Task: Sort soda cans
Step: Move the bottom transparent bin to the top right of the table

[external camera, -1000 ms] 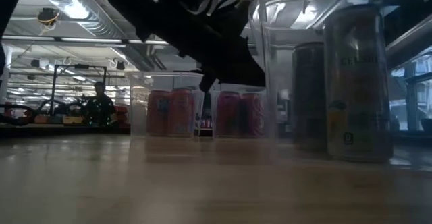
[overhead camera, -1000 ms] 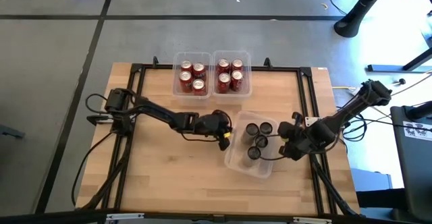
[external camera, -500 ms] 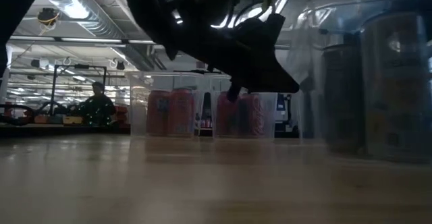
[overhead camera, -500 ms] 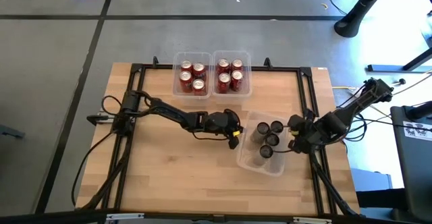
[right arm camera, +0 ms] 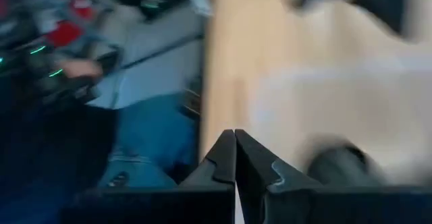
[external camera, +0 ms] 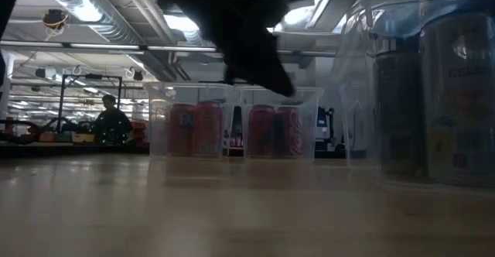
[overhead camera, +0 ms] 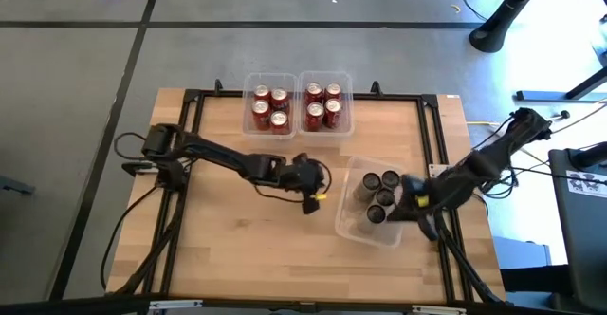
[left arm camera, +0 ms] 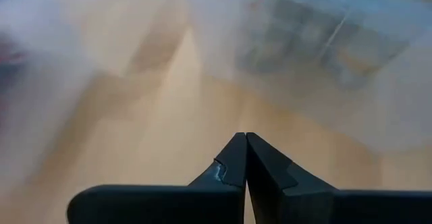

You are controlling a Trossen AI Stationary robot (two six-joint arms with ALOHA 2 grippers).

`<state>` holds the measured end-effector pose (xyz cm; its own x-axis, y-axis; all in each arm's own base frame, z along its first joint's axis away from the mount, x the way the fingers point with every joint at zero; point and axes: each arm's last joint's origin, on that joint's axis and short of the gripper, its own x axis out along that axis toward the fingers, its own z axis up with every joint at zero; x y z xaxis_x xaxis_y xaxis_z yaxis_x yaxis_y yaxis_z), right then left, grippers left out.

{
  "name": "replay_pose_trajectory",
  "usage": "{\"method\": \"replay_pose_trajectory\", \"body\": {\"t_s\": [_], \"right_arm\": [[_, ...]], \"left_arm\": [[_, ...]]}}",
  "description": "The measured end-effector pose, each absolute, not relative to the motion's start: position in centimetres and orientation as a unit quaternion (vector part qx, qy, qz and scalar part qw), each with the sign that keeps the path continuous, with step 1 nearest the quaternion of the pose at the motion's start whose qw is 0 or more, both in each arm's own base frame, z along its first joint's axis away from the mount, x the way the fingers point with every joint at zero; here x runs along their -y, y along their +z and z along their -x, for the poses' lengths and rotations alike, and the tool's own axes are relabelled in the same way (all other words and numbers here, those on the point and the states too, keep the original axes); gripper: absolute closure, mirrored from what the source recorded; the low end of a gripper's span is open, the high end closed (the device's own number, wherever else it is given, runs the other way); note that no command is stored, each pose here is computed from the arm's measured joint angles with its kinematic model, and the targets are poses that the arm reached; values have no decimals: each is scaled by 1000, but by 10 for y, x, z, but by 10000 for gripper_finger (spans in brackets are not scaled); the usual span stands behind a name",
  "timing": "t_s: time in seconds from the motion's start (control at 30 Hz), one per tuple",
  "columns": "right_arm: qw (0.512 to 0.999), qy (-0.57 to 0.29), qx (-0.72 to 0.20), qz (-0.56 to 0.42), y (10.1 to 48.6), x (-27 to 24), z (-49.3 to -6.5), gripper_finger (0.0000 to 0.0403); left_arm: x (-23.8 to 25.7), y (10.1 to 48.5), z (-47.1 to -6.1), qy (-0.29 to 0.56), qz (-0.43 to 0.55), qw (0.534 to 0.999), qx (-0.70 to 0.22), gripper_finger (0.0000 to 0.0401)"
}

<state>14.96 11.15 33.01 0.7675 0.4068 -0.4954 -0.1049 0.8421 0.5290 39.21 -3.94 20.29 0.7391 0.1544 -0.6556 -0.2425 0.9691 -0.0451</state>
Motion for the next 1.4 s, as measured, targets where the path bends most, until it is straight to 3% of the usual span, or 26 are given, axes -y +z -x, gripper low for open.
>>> {"method": "replay_pose_trajectory", "body": {"t_s": [0.13,0.4,0.67,1.13,1.4], "right_arm": [[918,197,-280,-199,323,-145,-173,402],[910,153,-346,-171,273,-183,-205,402],[907,103,-386,-131,273,-205,-221,402],[864,23,-497,-69,263,-208,-225,402],[868,-31,-493,-44,254,-200,-220,402]], "left_arm": [[55,217,-368,151,17,912,-381,401],[77,229,-344,173,-8,899,-403,401],[82,227,-341,170,-13,894,-415,401],[83,227,-339,188,-32,891,-411,401],[83,227,-340,187,-35,891,-411,401]]}}
